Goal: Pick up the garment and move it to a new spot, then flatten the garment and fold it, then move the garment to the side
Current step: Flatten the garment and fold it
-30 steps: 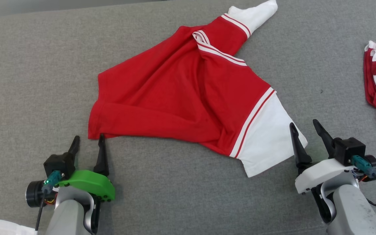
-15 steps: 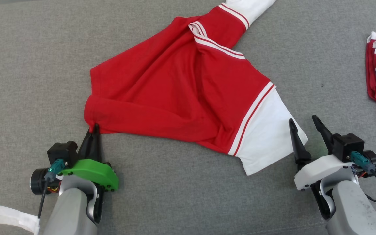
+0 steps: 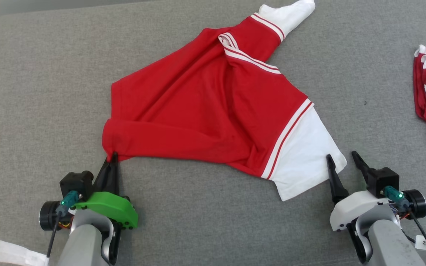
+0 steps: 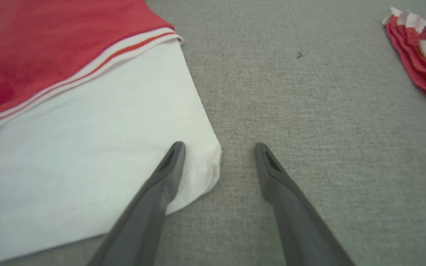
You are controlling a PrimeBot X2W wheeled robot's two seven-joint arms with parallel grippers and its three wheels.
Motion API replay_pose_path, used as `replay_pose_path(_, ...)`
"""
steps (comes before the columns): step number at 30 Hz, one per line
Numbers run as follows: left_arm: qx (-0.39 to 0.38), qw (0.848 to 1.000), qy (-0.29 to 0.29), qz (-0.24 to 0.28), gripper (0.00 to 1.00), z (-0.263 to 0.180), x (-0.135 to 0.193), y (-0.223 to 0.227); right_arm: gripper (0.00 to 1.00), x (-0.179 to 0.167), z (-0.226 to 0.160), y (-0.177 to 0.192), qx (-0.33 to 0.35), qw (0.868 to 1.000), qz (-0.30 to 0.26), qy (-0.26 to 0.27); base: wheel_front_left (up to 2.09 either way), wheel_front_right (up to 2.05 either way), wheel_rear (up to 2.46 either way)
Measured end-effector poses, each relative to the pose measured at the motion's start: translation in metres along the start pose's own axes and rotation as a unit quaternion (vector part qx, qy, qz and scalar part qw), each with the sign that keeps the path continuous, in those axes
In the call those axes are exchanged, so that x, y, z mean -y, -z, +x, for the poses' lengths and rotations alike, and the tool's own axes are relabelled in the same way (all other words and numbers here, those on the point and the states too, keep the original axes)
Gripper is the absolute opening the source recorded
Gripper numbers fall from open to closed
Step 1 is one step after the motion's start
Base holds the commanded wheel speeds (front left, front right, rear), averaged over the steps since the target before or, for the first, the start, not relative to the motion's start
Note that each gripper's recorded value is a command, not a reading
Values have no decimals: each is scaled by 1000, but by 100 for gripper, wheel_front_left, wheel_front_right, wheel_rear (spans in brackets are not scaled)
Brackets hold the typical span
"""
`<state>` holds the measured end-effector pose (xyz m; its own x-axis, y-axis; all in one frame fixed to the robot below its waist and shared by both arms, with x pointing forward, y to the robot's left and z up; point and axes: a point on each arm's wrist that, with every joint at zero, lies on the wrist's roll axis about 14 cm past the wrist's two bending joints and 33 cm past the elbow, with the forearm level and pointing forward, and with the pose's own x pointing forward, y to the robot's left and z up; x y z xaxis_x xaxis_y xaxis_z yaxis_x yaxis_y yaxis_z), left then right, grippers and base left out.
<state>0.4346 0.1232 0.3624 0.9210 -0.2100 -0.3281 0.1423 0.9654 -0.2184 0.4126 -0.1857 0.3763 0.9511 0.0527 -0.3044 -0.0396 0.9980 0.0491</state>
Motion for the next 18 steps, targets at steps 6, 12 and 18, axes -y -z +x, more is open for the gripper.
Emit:
replay_pose_path(6, 6, 1000, -1, -6, 0, -18, 4, 0, 0, -11, -11, 5, -5, 1000, 21, -11, 0, 0, 0)
replay_pose_path(12, 83, 996, -10, -26, 0, -36, 1, -44, 0, -9, -15, -56, 92, 992, 84, -6, 0, 0, 0)
replay_pose_path(18, 188, 982, 14, -29, 0, -57, 17, -110, 0, -7, -28, -144, 225, 961, 158, -18, 0, 0, 0)
